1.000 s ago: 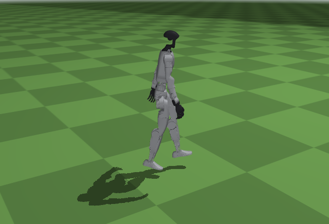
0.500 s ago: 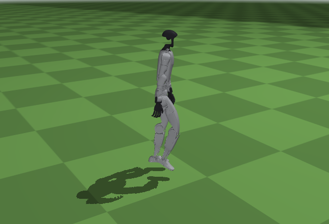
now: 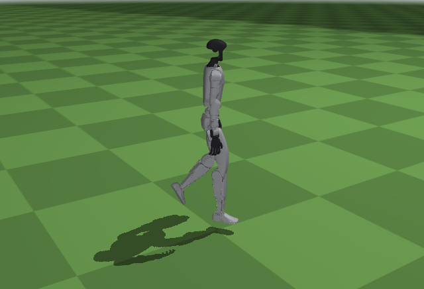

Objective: Stand up

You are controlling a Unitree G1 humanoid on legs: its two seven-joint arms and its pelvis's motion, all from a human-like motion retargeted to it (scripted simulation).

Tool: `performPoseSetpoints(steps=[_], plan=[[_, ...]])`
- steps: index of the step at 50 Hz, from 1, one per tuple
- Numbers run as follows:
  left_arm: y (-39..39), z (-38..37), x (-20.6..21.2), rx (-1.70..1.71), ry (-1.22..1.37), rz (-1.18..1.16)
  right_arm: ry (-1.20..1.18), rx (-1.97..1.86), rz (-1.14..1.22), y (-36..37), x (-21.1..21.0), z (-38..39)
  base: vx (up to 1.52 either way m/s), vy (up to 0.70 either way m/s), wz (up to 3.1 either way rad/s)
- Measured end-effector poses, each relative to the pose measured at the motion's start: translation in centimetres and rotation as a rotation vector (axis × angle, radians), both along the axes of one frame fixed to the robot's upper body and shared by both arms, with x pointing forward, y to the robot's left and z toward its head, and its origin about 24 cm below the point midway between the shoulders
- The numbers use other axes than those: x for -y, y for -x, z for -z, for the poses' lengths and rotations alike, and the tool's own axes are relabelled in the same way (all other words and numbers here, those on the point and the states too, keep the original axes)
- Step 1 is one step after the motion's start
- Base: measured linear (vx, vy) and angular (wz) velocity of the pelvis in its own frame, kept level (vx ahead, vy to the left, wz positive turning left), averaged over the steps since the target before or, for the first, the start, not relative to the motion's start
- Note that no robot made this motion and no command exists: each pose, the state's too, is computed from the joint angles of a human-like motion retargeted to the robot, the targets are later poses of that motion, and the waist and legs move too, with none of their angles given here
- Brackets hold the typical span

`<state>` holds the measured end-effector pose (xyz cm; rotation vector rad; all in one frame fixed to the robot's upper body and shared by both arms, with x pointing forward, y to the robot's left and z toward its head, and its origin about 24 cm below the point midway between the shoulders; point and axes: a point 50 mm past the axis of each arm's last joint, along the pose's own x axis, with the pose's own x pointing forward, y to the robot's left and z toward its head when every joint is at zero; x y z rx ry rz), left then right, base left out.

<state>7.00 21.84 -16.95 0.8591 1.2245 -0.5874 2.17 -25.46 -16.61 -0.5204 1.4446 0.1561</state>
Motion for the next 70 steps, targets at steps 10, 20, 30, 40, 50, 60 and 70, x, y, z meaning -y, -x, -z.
performPoseSetpoints(steps=[10,20,30,40,50,60,70], plan=[[10.0,0.0,-1.9,-0.202,-0.049,-0.416,0.045,0.363,-0.108,-9.2,0.5,-1.9,0.54,-0.02,-0.53],[14.0,-0.3,-1.1,-0.274,-0.041,-0.621,0.041,0.334,-0.153,-9.0,-0.4,-1.5,0.51,0.18,-1.26],[11.8,0.1,-0.9,-0.209,-0.002,-0.620,0.025,0.007,-0.178,-1.4,-0.5,0.0,0.43,0.44,-1.40],[2.9,-1.1,-5.7,0.026,-0.071,-0.449,-0.004,-0.020,-0.100,-0.1,-0.5,0.1,0.12,0.38,-1.17],[1.7,-3.6,-11.1,0.146,-0.189,-0.556,-0.033,0.219,-0.335,-6.7,-3.5,-0.2,-0.04,0.28,-2.17],[6.4,-2.6,-9.9,0.030,-0.189,-0.680,-0.082,0.260,-0.506,-8.7,-6.0,-0.3,-0.04,0.14,-2.50],[5.1,-0.5,-4.2,0.000,0.003,-0.622,-0.040,0.193,-0.541,-8.9,-4.9,-0.3,-0.06,-0.01,-2.61]])
